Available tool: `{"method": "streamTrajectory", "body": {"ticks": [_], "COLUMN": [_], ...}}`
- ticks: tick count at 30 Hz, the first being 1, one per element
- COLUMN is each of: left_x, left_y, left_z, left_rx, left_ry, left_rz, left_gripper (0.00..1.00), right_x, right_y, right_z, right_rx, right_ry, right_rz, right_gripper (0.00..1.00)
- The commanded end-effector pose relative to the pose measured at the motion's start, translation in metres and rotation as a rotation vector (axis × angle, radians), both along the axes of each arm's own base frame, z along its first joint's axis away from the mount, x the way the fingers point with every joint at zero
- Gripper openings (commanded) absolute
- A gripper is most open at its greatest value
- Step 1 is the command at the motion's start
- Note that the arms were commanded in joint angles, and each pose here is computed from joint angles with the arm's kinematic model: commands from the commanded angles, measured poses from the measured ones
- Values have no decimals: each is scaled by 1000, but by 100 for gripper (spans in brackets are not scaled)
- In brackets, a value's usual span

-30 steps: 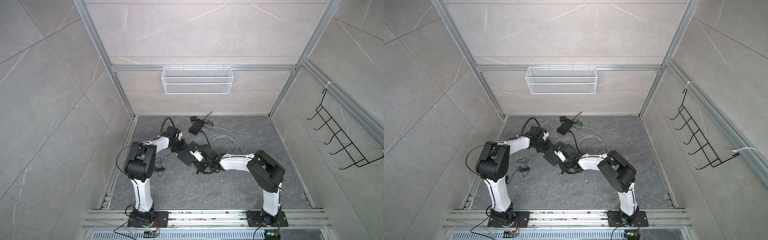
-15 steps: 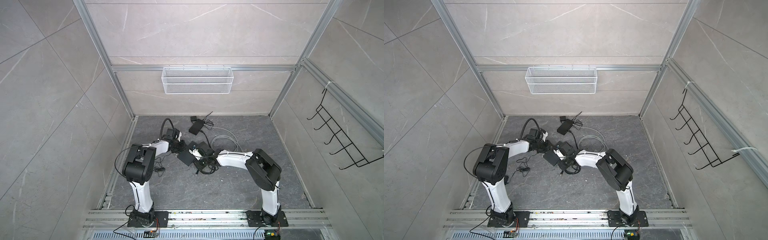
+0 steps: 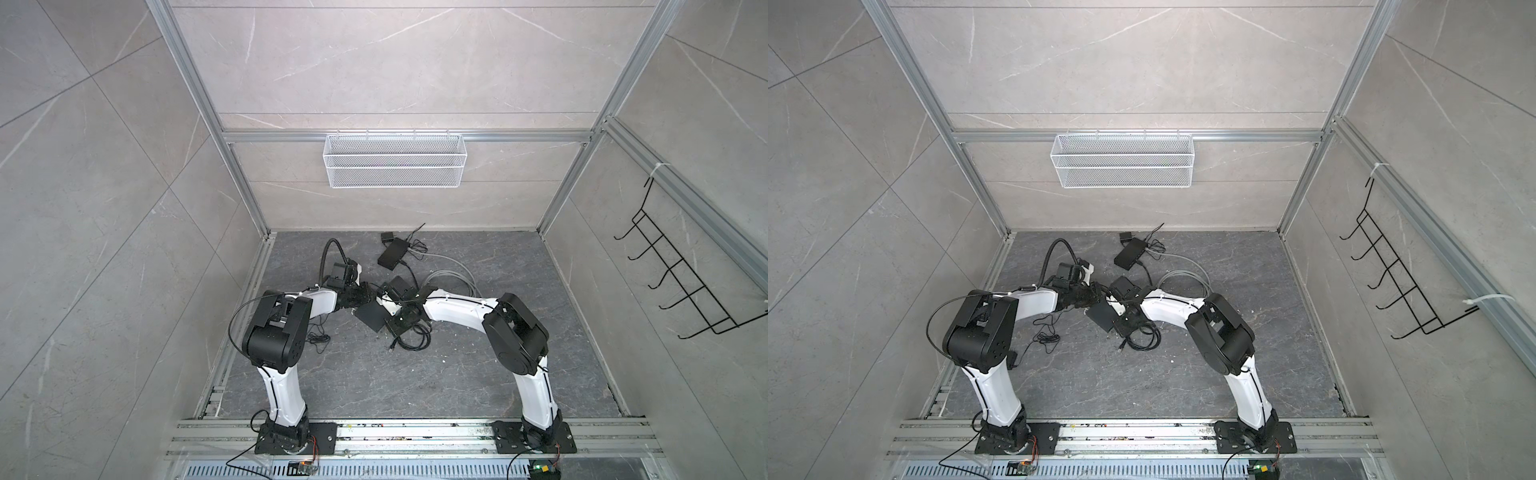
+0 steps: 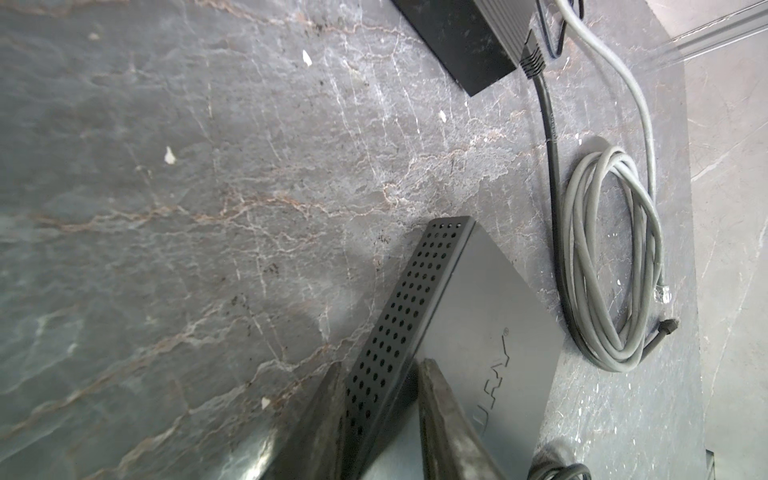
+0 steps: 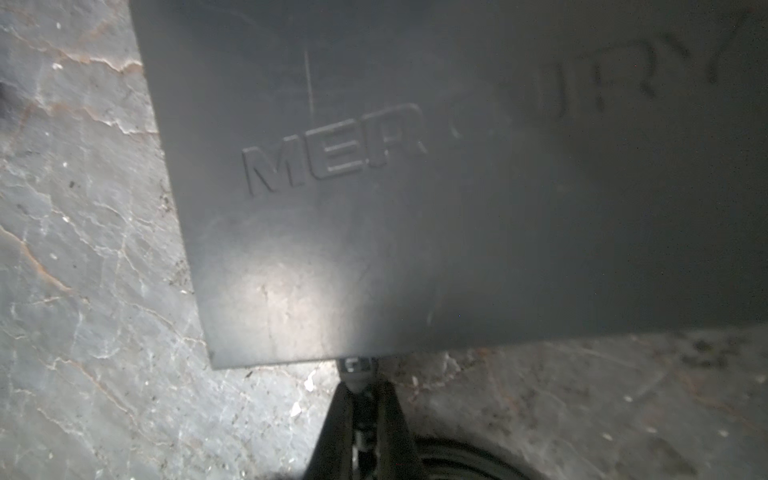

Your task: Insert the plug into the switch port

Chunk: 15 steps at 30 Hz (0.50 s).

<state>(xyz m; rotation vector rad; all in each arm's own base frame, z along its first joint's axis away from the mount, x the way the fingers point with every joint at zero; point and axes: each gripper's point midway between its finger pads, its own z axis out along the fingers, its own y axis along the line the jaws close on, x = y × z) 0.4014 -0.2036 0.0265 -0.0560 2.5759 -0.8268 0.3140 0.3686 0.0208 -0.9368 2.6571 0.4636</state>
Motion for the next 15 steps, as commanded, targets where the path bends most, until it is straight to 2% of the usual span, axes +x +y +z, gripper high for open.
{"method": "streamTrajectory", "body": {"ticks": [1, 9, 11, 15], "left_x": [-185, -191, -191, -191], "left_y": [-29, -26, -26, -25], "left_z": [-77, -81, -80, -80], "left_rx": [10, 27, 29, 31], "left_ry": [686, 694, 691, 688], "left_rz": [-191, -192, -190, -185], "left_gripper": [31, 30, 30, 30], "right_x": [94, 76, 75, 90], "right_y": [91, 109, 110, 101], "right_z": [112, 145, 151, 140], "right_rx": [515, 635, 607, 475], "right_ry": [-483, -562, -572, -548], "right_rz": [-27, 170, 216, 143], "right_gripper": [0, 0, 0, 0]}}
